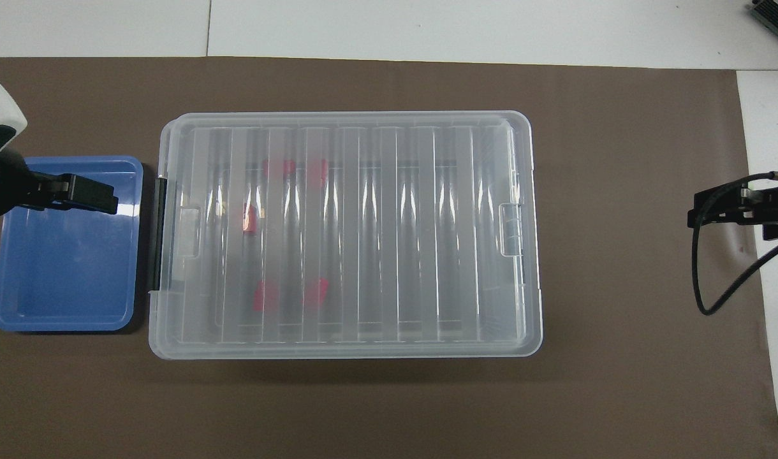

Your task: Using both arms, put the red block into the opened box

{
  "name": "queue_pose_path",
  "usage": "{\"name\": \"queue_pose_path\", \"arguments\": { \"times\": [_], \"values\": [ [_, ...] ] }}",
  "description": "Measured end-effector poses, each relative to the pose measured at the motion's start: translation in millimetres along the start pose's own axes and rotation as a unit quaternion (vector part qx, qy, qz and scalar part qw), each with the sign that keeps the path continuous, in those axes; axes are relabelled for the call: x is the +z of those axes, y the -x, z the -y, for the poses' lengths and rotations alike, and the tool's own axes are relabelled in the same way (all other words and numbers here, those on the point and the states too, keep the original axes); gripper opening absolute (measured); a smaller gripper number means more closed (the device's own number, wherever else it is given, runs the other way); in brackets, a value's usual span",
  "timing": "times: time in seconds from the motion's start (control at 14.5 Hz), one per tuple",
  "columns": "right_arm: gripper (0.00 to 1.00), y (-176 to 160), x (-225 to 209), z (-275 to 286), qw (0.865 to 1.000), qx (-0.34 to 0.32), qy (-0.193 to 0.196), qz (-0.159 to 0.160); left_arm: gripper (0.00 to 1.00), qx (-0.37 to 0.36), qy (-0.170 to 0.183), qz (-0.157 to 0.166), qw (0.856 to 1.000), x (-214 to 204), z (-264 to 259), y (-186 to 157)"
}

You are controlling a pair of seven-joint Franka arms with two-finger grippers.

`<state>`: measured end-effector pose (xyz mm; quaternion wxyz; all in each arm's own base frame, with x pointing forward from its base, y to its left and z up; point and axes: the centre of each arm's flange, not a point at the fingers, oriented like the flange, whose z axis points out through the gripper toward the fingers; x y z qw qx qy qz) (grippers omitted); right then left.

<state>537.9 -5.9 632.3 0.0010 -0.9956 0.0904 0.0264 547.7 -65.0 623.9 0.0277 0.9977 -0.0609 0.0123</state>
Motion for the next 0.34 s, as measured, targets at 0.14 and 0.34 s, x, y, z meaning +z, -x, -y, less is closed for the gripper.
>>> {"name": "queue_pose_path", "arguments": {
  "times": [0.14,0.34],
  "values": [
    [1.0,0.0,0.0,-0.1,1.0,0.0,0.0,0.0,1.0,0.0,0.0,0.0,1.0,0.0,0.0,0.0],
    [1.0,-0.3,0.5,-0.1,1.0,0.0,0.003,0.0,1.0,0.0,0.0,0.0,1.0,0.0,0.0,0.0]
  ]
}}
